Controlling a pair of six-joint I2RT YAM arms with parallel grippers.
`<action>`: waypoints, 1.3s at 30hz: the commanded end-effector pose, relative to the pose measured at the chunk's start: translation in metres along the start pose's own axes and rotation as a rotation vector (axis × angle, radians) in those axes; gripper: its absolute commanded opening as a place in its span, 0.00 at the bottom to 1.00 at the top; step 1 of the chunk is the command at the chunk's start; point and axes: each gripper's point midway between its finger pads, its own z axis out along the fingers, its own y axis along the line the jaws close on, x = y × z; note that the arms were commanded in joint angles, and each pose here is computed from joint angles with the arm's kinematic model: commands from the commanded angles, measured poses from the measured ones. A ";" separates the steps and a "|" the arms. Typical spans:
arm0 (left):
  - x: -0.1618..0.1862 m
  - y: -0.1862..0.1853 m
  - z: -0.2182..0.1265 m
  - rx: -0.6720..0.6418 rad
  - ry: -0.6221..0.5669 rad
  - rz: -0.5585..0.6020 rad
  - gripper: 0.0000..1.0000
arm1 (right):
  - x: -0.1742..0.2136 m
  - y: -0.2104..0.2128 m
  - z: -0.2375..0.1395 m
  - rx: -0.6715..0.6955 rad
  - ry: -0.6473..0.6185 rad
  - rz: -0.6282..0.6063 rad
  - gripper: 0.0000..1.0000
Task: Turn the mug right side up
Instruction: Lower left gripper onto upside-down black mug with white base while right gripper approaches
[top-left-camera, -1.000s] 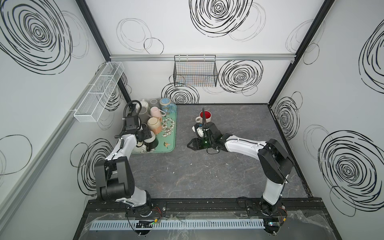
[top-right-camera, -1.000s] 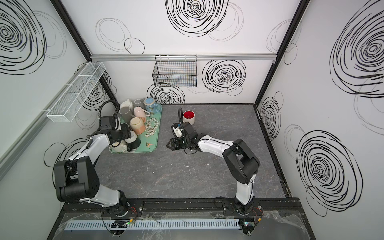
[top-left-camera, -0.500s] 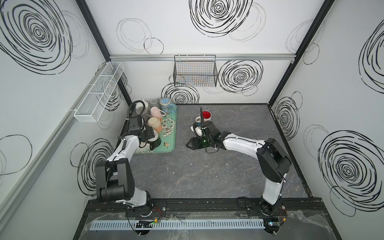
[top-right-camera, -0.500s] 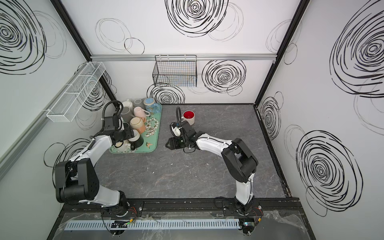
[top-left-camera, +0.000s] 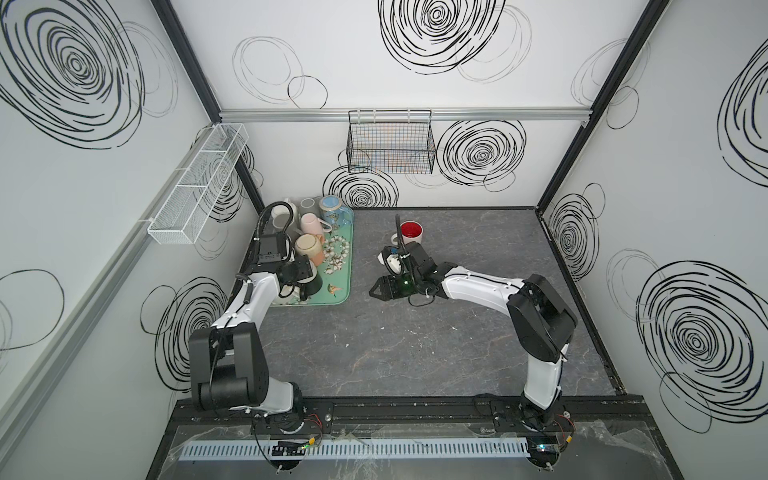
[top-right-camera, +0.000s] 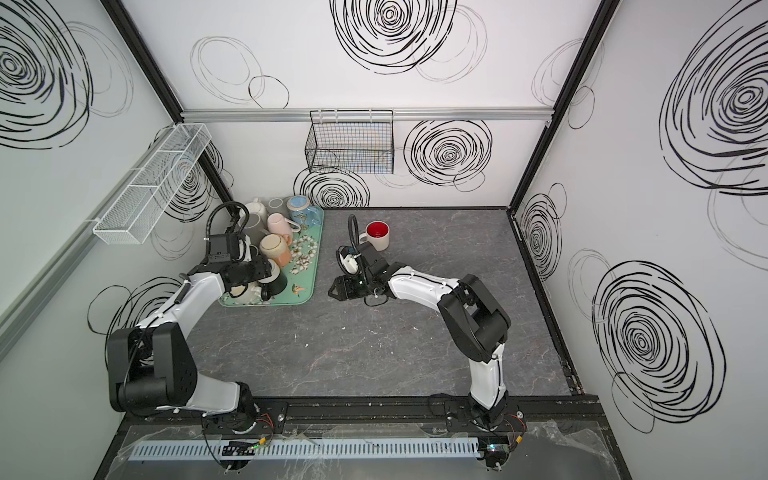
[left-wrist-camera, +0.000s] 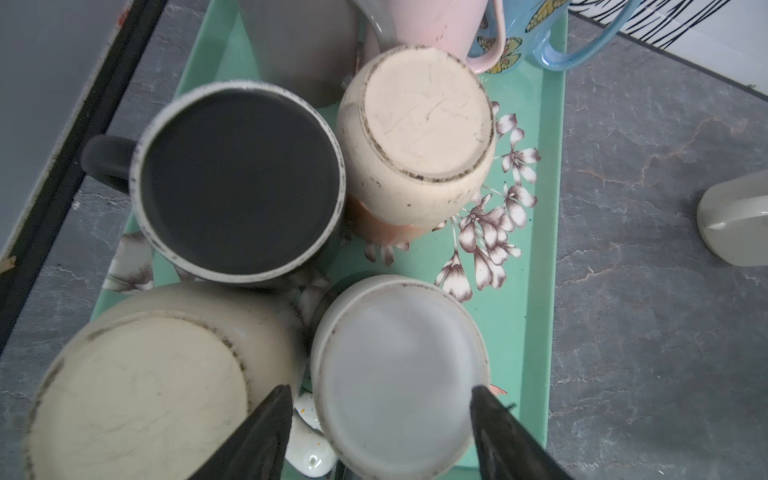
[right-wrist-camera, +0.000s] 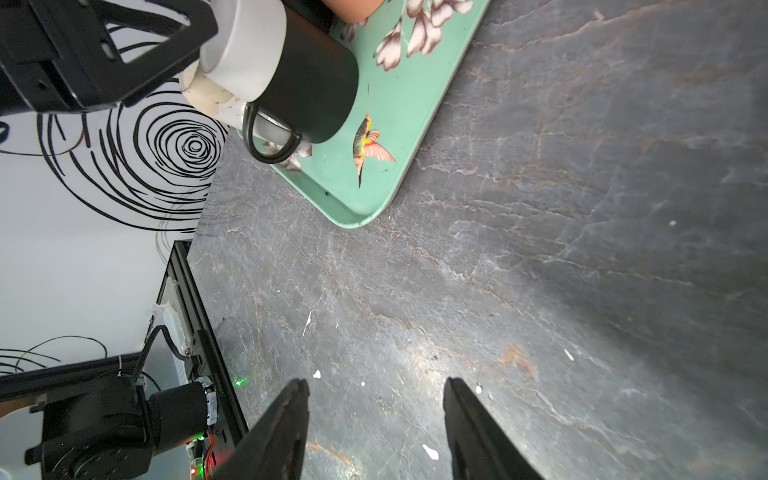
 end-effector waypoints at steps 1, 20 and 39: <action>0.005 -0.013 0.012 0.053 0.008 -0.015 0.71 | -0.002 0.007 0.001 -0.016 0.009 -0.022 0.56; 0.024 -0.096 0.017 0.219 -0.059 -0.169 0.68 | -0.029 -0.001 0.052 0.120 -0.047 -0.093 0.58; 0.065 -0.063 -0.012 0.007 -0.030 0.038 0.67 | -0.027 0.009 0.058 0.106 -0.085 -0.082 0.61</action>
